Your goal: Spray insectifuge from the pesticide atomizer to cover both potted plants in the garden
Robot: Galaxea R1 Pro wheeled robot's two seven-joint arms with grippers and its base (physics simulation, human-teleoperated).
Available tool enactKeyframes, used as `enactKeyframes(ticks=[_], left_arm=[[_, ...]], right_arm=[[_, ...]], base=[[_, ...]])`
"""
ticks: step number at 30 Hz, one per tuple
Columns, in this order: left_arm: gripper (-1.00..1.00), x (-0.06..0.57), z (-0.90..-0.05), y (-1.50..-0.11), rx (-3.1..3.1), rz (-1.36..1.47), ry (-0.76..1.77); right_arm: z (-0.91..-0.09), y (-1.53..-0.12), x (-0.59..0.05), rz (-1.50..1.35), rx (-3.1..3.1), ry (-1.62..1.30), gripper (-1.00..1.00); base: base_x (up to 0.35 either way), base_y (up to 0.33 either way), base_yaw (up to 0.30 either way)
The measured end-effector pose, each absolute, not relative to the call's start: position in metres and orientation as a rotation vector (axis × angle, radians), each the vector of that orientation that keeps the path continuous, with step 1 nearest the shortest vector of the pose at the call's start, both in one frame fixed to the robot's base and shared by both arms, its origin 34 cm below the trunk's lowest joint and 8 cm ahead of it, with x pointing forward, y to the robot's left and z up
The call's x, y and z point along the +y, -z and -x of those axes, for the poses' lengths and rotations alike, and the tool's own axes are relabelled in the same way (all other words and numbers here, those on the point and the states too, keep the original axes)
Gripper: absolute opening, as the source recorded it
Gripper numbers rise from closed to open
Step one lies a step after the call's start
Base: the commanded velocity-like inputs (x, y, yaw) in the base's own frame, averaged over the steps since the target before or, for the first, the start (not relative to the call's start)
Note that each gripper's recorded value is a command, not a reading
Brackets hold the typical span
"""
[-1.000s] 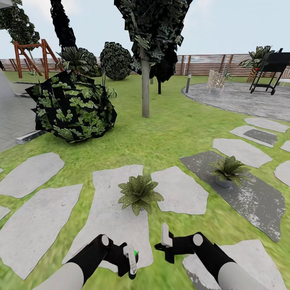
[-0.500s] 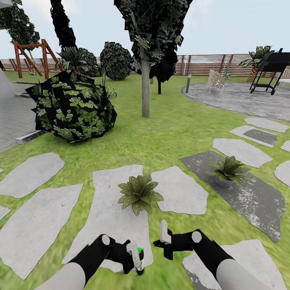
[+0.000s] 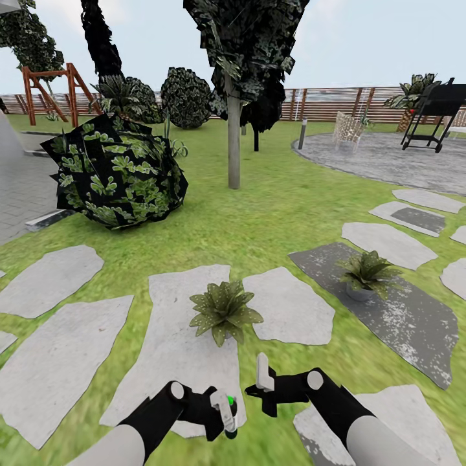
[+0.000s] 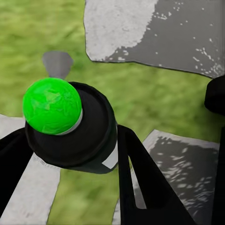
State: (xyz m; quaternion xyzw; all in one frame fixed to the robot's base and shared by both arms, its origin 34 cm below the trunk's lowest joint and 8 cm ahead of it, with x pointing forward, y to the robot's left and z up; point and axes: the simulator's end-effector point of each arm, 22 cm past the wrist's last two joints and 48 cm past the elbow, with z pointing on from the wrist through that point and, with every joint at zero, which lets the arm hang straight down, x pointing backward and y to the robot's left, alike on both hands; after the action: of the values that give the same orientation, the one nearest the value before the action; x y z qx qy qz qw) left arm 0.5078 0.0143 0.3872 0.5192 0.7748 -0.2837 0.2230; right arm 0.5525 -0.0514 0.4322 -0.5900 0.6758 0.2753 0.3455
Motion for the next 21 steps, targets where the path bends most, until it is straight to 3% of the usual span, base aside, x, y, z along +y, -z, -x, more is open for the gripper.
enactKeyframes(ticks=[21], left_arm=[[-1.00,-0.001,-0.510,-0.395,2.124,-1.397,0.814]], right_arm=[[-0.552,-0.433,-0.048,1.533,1.751,-0.719,-1.00]], base=[[0.000,0.000,0.000]])
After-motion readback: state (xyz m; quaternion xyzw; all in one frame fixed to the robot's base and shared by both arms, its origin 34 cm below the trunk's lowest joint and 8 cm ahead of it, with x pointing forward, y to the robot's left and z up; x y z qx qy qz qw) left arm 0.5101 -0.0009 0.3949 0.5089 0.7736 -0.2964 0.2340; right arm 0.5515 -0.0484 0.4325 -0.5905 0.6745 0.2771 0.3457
